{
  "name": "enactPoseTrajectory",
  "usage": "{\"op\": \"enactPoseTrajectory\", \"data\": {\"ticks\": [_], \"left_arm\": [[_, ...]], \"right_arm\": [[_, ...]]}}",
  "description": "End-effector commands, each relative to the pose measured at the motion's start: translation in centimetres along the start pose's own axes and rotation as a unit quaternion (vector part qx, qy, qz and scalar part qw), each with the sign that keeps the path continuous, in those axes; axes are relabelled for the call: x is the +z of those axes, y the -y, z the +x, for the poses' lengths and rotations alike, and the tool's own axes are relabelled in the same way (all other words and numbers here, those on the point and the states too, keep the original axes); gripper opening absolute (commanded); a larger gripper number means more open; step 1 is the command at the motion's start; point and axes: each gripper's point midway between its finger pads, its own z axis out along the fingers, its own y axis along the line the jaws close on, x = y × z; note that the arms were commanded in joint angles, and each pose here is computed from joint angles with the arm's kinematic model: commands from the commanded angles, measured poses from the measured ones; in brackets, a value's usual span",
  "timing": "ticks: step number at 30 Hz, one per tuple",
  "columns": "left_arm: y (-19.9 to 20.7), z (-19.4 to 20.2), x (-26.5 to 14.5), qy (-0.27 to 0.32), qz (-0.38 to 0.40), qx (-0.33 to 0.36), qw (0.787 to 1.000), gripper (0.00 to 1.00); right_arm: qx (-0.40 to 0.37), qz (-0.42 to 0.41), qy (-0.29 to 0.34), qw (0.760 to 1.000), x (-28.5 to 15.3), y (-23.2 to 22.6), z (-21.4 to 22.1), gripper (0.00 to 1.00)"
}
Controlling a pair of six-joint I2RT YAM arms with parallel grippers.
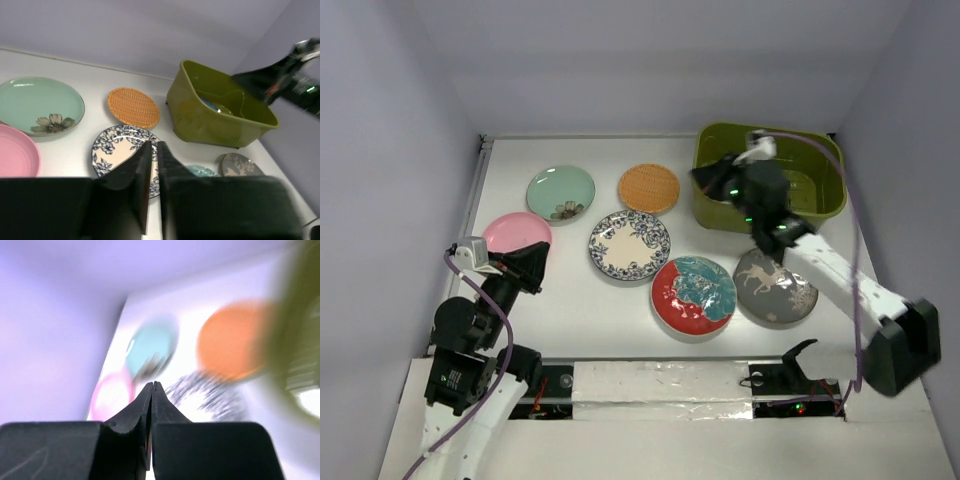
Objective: Place the plates into the plastic bin on the countertop
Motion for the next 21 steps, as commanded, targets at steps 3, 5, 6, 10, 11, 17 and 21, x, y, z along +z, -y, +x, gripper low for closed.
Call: {"op": "enactPoseTrajectory", "data": {"ticks": [3, 5, 6, 10, 11, 17, 21], "left_arm": [[-0.4, -0.6, 0.3, 0.011, -0.017, -0.001, 1.000, 0.00], [-0.6, -0.8, 0.3, 0.013, -0.023, -0.001, 1.000, 0.00], [-0.6, -0.8, 0.3, 0.013, -0.023, -0.001, 1.000, 0.00], [-1.3, -1.2, 0.2, 0.025, -0.042, -0.003, 0.999, 0.01], [-1.3, -1.3, 0.1, 0.025, -0.042, -0.003, 0.999, 0.02], [-1.1, -1.1, 0.3, 0.021, -0.035, -0.003, 0.999, 0.12], [-0.9, -1.1, 0.2, 0.021, -0.032, -0.003, 0.999, 0.17]], "right_arm": [[0.006, -0.091, -0.129, 0.987, 3.6, -8.8, 14.4, 0.00], [-0.006, -0.088, -0.161, 0.983, 6.1, -11.0, 18.6, 0.00], [-0.012, -0.104, -0.182, 0.978, 6.0, -12.9, 21.1, 0.00], [-0.017, -0.092, -0.240, 0.966, 9.4, -14.7, 28.1, 0.30], [-0.011, -0.106, -0.235, 0.966, 10.1, -16.6, 28.1, 0.40], [-0.005, -0.067, -0.303, 0.951, 13.5, -13.9, 37.0, 0.58], [-0.010, -0.053, -0.326, 0.944, 14.8, -12.9, 39.8, 0.59]]}}
